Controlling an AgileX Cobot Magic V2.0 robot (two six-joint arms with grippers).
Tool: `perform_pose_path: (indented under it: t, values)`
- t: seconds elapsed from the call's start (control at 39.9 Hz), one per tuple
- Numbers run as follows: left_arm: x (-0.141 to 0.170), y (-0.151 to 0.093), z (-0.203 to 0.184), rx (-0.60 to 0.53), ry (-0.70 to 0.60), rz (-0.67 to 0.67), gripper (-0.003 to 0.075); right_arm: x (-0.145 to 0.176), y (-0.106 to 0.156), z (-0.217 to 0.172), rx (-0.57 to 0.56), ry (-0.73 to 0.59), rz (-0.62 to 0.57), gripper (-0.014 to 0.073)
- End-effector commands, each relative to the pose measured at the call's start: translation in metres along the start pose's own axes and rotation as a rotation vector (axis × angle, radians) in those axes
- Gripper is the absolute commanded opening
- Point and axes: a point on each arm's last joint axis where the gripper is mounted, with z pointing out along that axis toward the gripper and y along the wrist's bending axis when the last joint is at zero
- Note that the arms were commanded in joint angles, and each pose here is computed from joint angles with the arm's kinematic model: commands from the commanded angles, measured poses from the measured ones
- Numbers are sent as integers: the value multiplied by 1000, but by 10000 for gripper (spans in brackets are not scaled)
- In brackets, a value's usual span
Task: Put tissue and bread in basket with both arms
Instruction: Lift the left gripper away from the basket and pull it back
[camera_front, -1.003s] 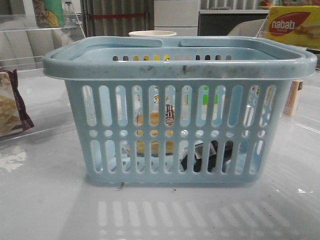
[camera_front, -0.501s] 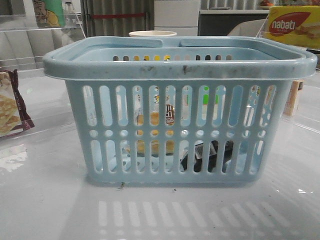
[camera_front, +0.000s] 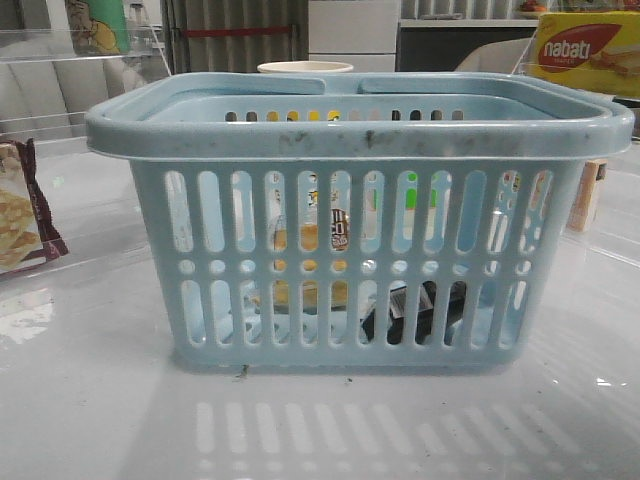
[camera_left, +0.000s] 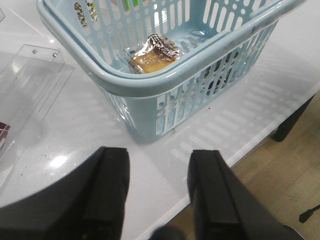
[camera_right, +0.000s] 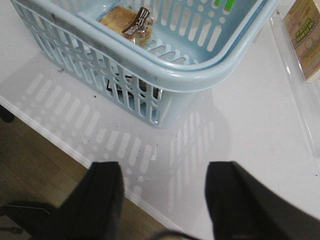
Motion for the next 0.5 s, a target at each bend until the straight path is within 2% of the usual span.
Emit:
perform_pose_path:
  t: [0.0, 0.2, 0.25, 0.48]
  values:
    - [-14, 0, -6, -5, -102, -10, 253, -11, -2, -6, 16, -79, -11, 317]
    - [-14, 0, -6, -3, -101, -12, 115, -11, -2, -6, 16, -78, -11, 50]
    - [-14, 0, -6, -3, -101, -12, 89, -11, -2, -6, 16, -76, -11, 58]
    - [-14, 0, -6, -3, -101, -12, 91, -11, -2, -6, 16, -76, -11, 56]
